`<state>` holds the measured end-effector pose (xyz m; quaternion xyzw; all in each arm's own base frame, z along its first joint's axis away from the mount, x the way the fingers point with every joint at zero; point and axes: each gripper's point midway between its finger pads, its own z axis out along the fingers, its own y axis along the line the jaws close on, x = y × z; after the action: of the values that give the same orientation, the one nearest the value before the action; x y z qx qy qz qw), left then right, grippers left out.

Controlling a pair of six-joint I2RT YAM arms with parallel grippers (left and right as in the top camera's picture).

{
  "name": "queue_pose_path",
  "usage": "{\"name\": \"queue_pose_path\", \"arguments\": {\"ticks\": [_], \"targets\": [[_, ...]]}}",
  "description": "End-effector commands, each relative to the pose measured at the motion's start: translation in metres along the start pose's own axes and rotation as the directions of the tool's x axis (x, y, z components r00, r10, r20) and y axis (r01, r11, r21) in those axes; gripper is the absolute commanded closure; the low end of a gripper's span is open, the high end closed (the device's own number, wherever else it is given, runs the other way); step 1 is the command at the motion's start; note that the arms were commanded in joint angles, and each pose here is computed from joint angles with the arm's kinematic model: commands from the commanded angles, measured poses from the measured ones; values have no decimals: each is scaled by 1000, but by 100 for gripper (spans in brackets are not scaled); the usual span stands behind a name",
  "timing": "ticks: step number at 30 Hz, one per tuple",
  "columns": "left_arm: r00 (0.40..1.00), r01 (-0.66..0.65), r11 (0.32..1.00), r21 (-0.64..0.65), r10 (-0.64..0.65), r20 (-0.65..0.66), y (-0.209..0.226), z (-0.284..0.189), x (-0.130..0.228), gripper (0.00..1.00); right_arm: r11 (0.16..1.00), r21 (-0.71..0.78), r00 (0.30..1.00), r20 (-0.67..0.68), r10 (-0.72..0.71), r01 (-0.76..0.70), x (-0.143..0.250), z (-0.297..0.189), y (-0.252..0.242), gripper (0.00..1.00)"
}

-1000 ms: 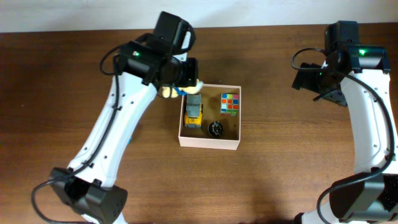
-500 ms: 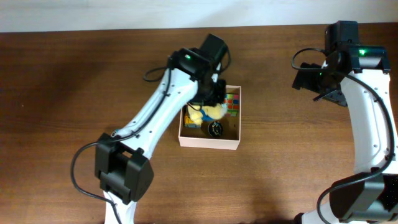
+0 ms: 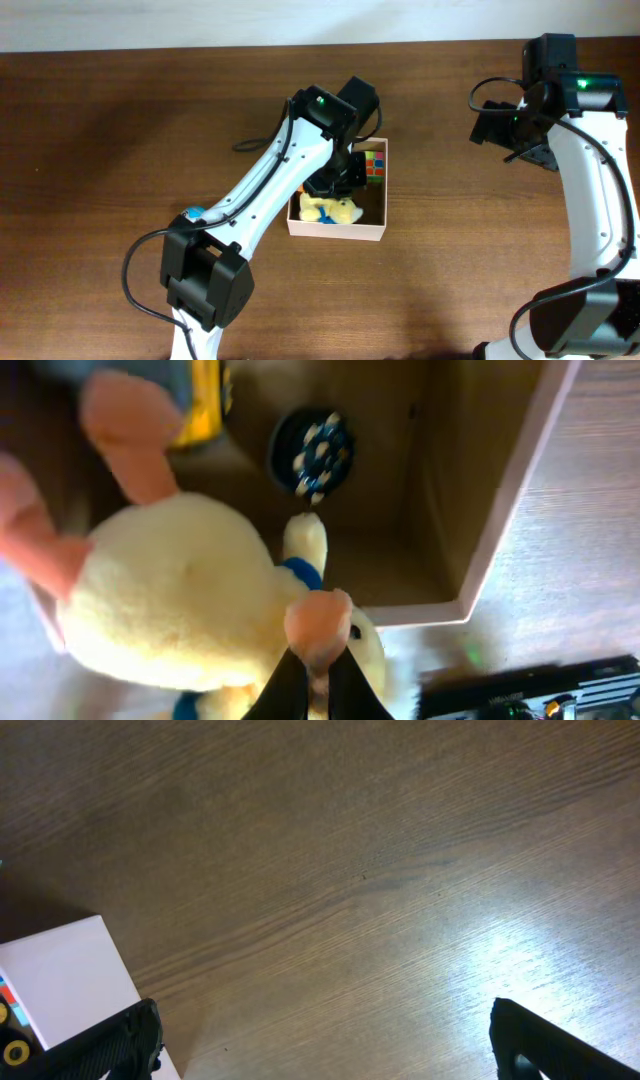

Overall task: Pack container
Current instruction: 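Lower the duck into the box and open the left gripper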

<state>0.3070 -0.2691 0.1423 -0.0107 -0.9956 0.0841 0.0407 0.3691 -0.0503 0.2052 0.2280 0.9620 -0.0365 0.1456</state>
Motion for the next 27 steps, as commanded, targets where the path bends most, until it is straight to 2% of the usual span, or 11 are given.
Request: {"name": "queue_pose_path", "arguments": {"ticks": [1,8,9,11,12,14,23,27], "targets": [[996,84,996,-19,-84,7,1,-3,1,98,1000,-5,1000,16,8,-8,-3,-4,1,1],[987,147,985,-94,-139,84,16,-3,-11,97,1000,-5,1000,16,8,-8,-3,-4,1,1],[986,147,985,-94,-139,88,16,-2,-12,88,1000,-5,1000,16,8,-8,-3,-4,1,1],[986,145,986,-82,-136,99,12,0,-17,60,1000,-5,1000,16,8,-8,-3,-4,1,1],[985,143,987,-72,-135,110,10,0,-20,51,1000,-5,1000,16,8,-8,-3,-4,1,1],[982,134,990,-44,-127,139,4,0,-28,44,1000,-5,1000,16,8,-8,-3,-4,1,1],[969,30,999,33,-37,244,-17,-5,-56,44,1000,-4,1000,15,8,-8,-3,-4,1,1],[977,34,999,18,-37,209,-13,-4,-48,44,1000,-5,1000,16,8,-8,-3,-5,1,1]]}}
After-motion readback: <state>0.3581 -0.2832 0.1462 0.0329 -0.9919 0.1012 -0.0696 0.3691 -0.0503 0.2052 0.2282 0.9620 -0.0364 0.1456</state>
